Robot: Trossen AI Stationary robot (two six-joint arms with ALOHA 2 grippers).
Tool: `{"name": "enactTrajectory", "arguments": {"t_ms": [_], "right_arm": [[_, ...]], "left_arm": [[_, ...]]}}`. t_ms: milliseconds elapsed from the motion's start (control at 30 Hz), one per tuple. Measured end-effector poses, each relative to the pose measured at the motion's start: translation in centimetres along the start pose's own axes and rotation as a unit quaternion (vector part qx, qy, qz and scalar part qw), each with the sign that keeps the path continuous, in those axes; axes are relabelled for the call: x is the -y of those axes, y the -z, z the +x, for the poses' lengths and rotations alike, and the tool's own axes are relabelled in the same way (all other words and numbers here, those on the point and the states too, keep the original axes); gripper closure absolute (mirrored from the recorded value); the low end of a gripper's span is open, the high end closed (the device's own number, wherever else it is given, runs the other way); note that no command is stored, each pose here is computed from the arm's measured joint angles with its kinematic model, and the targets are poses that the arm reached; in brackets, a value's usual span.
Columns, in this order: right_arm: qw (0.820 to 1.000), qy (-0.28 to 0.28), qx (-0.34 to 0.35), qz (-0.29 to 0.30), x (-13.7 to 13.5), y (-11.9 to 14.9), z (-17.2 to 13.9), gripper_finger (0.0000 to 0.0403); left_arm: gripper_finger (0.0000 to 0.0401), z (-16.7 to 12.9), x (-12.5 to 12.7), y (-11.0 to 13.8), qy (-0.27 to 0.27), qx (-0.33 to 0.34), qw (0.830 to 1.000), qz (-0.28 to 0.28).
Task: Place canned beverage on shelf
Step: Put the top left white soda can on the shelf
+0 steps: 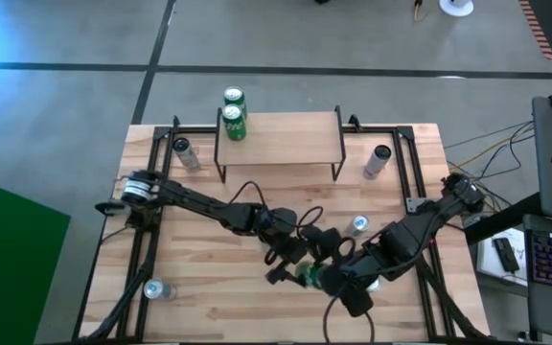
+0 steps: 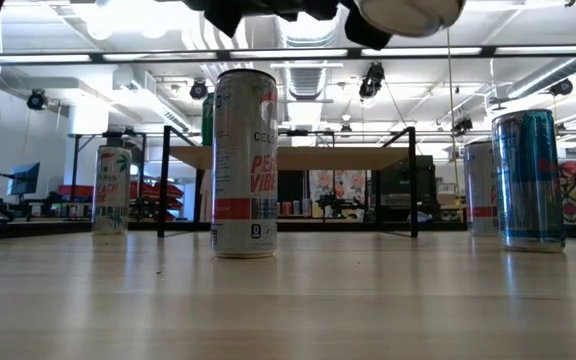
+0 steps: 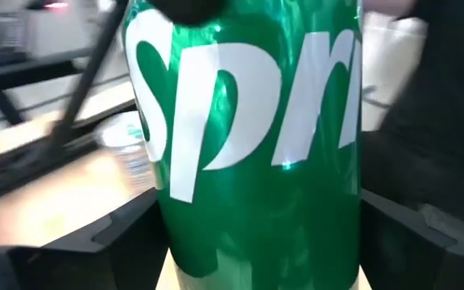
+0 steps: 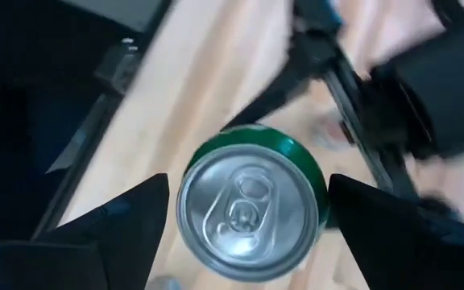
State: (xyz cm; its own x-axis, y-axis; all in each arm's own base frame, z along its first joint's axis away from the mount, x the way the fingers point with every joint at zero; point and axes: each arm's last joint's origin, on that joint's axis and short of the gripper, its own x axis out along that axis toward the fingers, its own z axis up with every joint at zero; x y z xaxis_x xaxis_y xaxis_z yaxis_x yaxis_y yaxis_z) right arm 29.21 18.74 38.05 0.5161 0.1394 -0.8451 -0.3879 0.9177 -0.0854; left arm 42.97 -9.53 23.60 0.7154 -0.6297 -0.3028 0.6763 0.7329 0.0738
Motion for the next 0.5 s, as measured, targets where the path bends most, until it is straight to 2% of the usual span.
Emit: {"name": "enactTrajectory", "arguments": {"t_ms": [133,233,400,500], "right_arm": [[0.996,0.077,0.009,0.035,0.0,0.9,-2.0,0.0074],[0.988,0.14,0.043,0.051,-0.2,1.4,-3.9,0.0074],[0.958,0.247,0.112,0.099,-0.9,2.3,-6.6,0.0074],[0.947,0.276,0.116,0.121,-1.4,3.1,-6.7,0.0074]], "left_arm": [[0.009,-0.7,-0.3,-1.0,-0.06,0.007,0.998,0.011],[0.009,-1.2,-0.6,-1.5,-0.099,0.008,0.995,0.011],[0.009,-2.2,-1.2,-1.8,-0.147,0.014,0.989,-0.002],[0.009,-3.2,-1.4,-1.4,-0.205,0.036,0.978,-0.011]]}}
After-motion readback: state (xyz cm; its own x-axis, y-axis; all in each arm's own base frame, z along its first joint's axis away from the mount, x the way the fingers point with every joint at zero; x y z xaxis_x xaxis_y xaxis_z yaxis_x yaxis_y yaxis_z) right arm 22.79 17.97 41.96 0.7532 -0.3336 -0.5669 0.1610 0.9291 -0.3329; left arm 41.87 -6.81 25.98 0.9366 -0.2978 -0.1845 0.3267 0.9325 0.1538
